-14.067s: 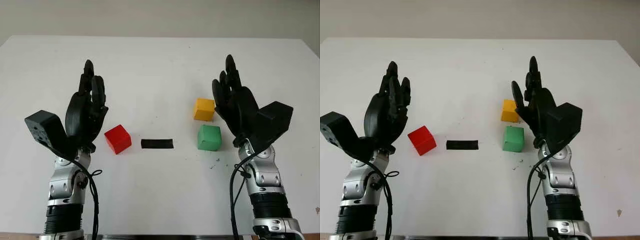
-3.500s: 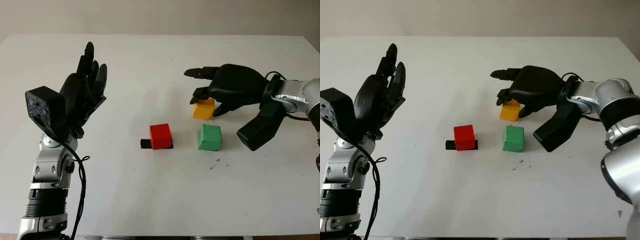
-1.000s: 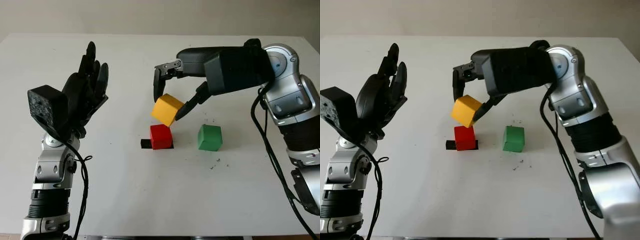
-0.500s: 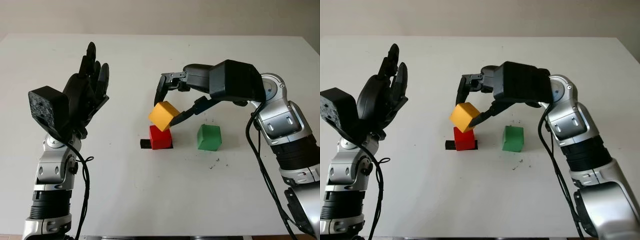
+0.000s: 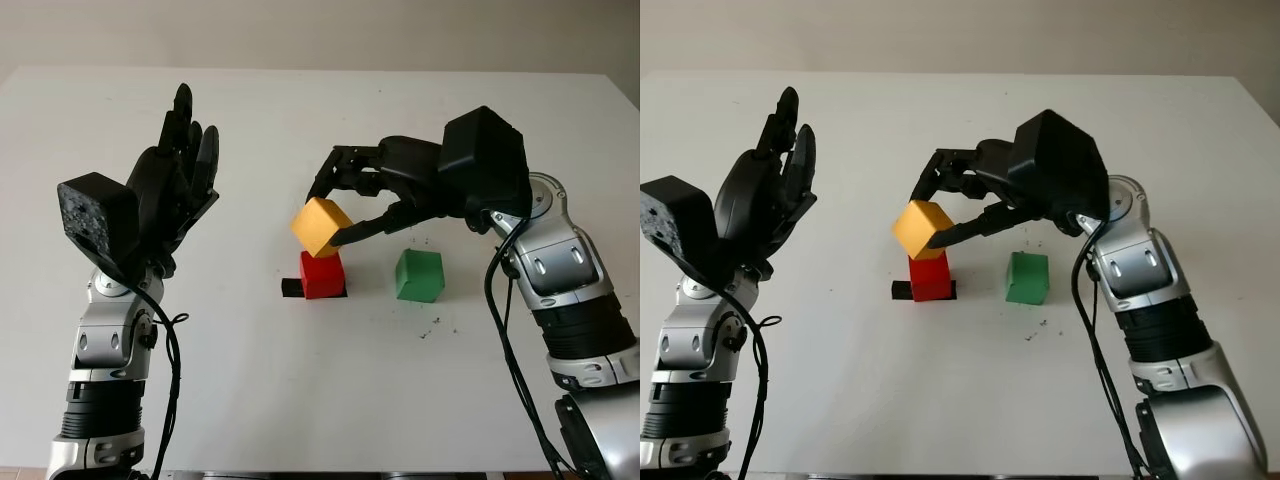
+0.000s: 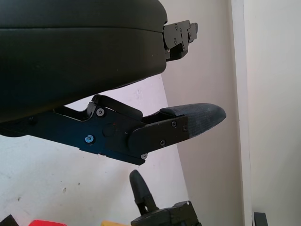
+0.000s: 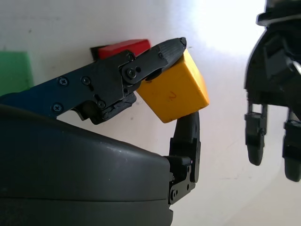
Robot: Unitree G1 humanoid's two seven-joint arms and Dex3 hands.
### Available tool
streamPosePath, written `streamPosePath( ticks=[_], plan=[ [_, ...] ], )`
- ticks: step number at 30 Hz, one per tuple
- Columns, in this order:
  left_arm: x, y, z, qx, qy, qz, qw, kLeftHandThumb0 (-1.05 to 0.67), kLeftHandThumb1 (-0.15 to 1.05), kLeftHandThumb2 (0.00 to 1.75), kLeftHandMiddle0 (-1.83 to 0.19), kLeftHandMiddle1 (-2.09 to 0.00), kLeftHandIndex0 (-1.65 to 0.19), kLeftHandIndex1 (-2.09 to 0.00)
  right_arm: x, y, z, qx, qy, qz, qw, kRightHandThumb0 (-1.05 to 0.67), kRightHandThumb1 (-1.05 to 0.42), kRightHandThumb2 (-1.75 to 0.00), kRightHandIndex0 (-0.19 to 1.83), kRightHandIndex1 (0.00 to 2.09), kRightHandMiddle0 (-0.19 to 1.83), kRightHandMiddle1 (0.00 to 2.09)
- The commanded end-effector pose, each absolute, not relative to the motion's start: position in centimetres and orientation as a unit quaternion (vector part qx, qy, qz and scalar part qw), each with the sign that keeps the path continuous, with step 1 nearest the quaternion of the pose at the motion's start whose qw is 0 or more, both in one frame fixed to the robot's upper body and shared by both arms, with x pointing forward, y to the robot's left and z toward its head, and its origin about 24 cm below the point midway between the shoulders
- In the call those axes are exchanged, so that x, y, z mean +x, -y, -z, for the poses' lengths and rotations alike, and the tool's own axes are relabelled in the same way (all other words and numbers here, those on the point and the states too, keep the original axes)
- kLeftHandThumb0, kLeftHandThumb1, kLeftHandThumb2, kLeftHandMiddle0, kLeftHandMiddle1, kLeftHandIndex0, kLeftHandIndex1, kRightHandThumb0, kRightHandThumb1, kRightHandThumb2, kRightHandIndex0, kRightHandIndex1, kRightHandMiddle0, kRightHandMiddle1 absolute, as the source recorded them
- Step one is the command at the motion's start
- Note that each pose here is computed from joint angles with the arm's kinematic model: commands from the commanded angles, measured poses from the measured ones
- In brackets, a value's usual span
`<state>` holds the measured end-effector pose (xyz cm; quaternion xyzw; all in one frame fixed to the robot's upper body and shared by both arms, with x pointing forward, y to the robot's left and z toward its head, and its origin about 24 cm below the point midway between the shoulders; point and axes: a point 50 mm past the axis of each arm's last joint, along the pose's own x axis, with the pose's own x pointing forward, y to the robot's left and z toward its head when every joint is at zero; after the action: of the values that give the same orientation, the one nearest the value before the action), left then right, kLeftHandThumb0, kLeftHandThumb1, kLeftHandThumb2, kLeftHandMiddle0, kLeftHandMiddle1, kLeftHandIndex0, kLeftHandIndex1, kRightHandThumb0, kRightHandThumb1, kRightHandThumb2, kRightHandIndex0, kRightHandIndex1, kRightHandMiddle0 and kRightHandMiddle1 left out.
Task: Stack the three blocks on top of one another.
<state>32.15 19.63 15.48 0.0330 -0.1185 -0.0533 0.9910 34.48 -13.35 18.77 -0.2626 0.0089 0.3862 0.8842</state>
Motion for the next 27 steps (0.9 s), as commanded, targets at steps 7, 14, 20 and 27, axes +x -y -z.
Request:
streamPosePath(
  ticks=[7, 14, 20, 27],
  plan=[
    [32.1, -19.8, -15.5, 0.039, 0.123, 0.056, 0.990, -0.72, 1.05, 0.62, 0.19, 0.00, 0.19, 0.00, 34.2, 13.3, -18.0, -0.190, -0.021, -0.384, 0.903, -0.50, -0.97, -0.05, 0.21, 0.05, 0.30, 1.56],
    [32.1, -19.8, -15.5, 0.040, 0.119, 0.055, 0.991, -0.72, 1.05, 0.62, 0.19, 0.00, 0.19, 0.00, 34.1, 13.1, -16.9, -0.162, -0.026, -0.371, 0.914, -0.51, -0.97, -0.05, 0.21, 0.05, 0.30, 1.54],
    [32.0, -19.9, -15.5, 0.044, 0.120, 0.058, 0.990, -0.71, 1.05, 0.62, 0.19, 0.00, 0.19, 0.00, 33.8, 12.7, -15.9, -0.157, -0.022, -0.364, 0.918, -0.49, -0.97, -0.05, 0.20, 0.05, 0.28, 1.57],
    [32.0, -19.9, -15.5, 0.041, 0.123, 0.056, 0.990, -0.69, 1.05, 0.64, 0.19, 0.00, 0.19, 0.00, 33.4, 12.9, -14.5, -0.163, -0.026, -0.362, 0.917, -0.48, -0.97, -0.05, 0.18, 0.04, 0.26, 1.61]
  ],
)
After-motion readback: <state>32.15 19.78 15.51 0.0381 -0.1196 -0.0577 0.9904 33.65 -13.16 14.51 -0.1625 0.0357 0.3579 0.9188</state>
